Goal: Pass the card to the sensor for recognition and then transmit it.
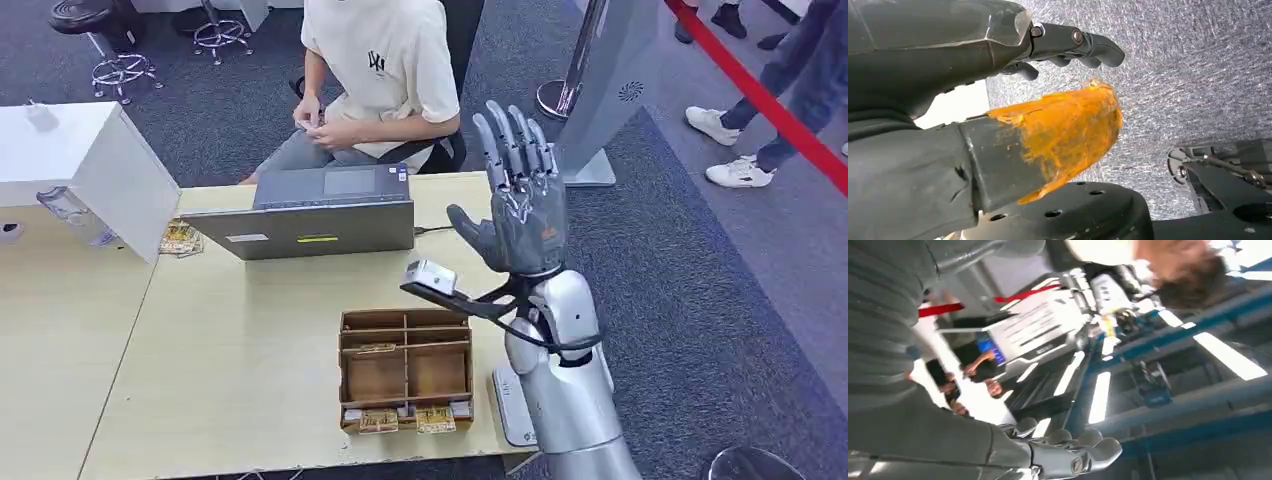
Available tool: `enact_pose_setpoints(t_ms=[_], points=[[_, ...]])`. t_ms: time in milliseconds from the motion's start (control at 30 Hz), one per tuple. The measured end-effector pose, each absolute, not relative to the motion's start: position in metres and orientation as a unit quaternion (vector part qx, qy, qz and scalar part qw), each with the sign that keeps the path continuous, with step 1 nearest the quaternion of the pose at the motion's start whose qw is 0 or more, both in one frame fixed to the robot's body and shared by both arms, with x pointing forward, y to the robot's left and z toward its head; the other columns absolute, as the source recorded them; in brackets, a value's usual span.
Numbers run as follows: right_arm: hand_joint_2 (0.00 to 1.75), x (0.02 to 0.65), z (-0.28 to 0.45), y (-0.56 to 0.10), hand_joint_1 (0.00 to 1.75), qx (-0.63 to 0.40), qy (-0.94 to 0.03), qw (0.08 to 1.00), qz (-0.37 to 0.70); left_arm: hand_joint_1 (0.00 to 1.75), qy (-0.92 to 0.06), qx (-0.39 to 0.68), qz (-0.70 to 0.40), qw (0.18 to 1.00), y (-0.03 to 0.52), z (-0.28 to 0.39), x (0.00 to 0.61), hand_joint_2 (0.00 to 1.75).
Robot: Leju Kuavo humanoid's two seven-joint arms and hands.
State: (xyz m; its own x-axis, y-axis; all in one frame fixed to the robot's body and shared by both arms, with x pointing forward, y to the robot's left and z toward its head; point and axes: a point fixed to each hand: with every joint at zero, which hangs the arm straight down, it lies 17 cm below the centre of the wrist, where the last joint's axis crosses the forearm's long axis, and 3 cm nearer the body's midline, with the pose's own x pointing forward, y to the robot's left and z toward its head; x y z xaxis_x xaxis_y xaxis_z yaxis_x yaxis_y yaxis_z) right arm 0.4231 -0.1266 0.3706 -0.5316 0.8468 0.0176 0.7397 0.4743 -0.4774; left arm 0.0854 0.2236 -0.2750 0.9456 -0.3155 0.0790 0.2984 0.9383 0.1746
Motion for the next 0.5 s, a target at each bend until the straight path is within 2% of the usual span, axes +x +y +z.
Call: enact_pose_setpoints(t_ms=[500], points=[[1.75,0.360,0.361,-0.155,0.00,-0.447,-0.871,0.143,0.149,0.00,-0.051,0.084,-0.134,0.986,0.225,-0.276,0.082,0.00]])
